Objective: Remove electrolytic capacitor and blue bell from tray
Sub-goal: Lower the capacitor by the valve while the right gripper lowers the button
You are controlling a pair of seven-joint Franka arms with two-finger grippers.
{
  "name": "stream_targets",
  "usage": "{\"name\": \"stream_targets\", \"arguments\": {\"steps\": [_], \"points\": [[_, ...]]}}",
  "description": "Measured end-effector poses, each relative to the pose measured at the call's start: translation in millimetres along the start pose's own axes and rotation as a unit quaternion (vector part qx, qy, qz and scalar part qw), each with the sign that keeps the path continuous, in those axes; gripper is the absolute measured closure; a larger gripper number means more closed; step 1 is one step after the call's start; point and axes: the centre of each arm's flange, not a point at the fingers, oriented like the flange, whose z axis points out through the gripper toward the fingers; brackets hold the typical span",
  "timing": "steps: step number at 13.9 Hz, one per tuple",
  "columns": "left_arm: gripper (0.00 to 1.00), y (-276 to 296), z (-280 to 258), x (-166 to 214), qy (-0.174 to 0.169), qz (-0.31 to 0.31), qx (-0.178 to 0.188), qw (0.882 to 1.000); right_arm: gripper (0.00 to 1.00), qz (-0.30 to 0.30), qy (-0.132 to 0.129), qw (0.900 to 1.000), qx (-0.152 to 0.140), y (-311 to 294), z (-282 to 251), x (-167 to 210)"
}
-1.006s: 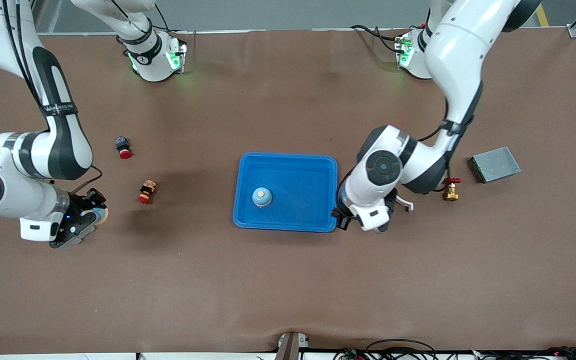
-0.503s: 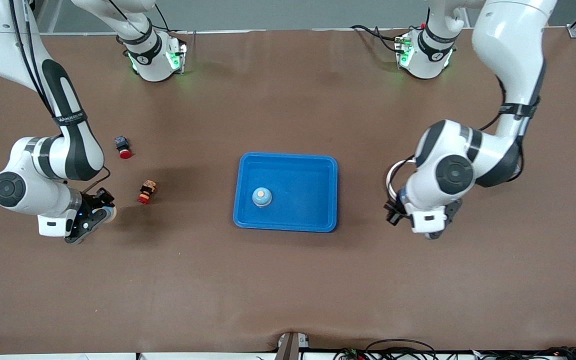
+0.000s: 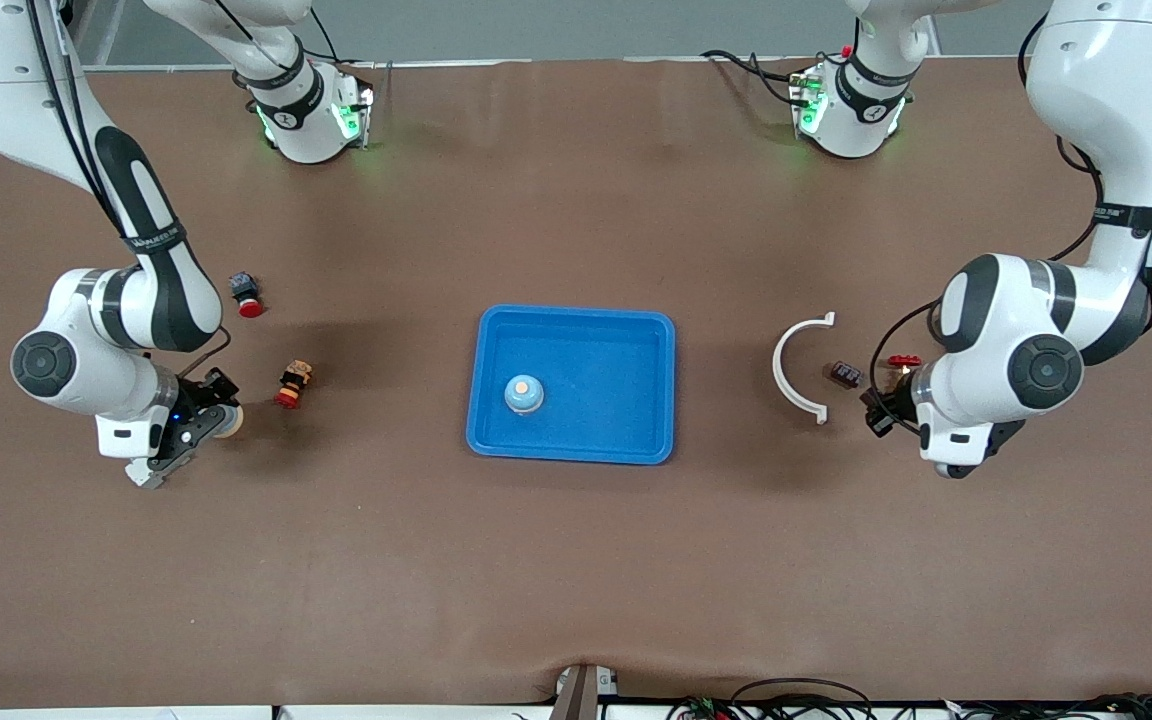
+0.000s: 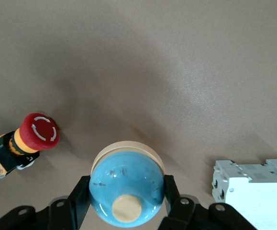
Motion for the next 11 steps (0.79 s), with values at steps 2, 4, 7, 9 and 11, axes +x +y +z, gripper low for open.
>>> {"name": "stream_targets", "arguments": {"steps": [2,4,7,9,11], "points": [[0.7,-21,10,16,0.003,0.028,-0.008,1.0,0.34,0.003,0.0,1.0,0.001,0,4,-4],[0.7,-46,25,33,0.004,0.067,-0.017,0.998,0.34,0.004,0.002,1.0,-0.001,1,6,-6],[0.7,-80,46,57,0.0,0.12,-0.016,0.993,0.34,0.005,0.004,1.0,-0.002,1,11,-7],[0.7,-88,59,63,0.009,0.147,0.013,0.989,0.34,0.005,0.006,1.0,-0.003,2,18,-7],[0.7,-91,69,66,0.014,0.16,0.028,0.987,0.34,0.005,0.006,1.0,-0.003,2,23,-7]]}}
